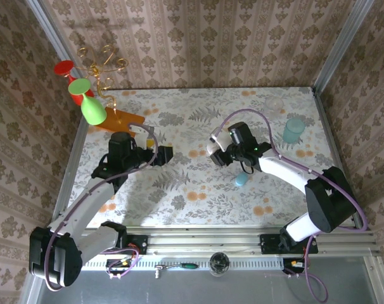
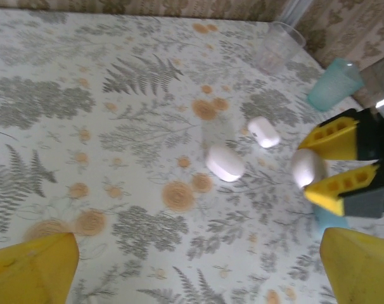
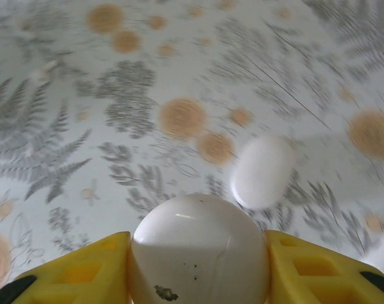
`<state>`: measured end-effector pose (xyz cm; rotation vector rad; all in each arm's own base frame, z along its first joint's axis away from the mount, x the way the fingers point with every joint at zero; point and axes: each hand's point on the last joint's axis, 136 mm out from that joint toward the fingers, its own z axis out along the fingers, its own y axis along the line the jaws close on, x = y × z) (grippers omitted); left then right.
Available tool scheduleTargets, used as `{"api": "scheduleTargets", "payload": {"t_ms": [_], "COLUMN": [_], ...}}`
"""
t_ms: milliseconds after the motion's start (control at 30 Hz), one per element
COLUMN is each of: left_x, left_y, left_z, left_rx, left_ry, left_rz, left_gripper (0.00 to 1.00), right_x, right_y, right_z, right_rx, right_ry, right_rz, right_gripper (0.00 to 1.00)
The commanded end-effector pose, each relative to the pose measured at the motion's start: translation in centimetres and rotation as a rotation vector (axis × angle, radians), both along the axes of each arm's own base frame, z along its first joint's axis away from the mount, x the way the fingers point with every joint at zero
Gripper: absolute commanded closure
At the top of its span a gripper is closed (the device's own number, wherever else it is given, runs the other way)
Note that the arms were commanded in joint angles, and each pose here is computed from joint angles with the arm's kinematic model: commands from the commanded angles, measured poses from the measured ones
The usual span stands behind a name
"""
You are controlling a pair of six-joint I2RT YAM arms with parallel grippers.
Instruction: Insert wireless bluetooth earbuds into charging case
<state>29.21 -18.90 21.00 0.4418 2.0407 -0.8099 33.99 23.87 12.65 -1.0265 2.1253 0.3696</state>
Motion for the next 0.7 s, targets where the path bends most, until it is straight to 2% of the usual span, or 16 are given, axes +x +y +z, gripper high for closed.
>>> {"api": "scheduleTargets", "payload": {"t_ms": [0, 100, 233, 500, 667], "left_x": [-2.2, -3.2, -4.0, -5.0, -5.0], "left_y": [-1.7, -2.8, -4.7, -8.4, -9.2], "left_z": [0.3, 0.3, 0.4, 0.2, -0.5], "left_rx": [-0.061, -0.071, -0.147, -0.234, -0.247], "left_ry": [0.136, 0.171, 0.224, 0.307, 0.337], "left_rz": [-0.109, -0.171, -0.236, -0.341, -0.357], "left_gripper": [0.04, 0.10, 0.19, 0.33, 0.40], "right_x": [-0.7, -1.9, -3.3, -5.1, -5.8], "right_y": [3.2, 5.0, 6.7, 8.0, 8.3], "right_z": [4.1, 5.2, 6.2, 7.6, 8.2], "right_rx": [0.009, 0.037, 0.061, 0.103, 0.125], "right_ry": [-0.208, -0.262, -0.299, -0.318, -0.321], "right_rz": [0.260, 0.382, 0.494, 0.596, 0.624], "right_gripper": [0.57, 0.56, 0.55, 0.54, 0.53]}}
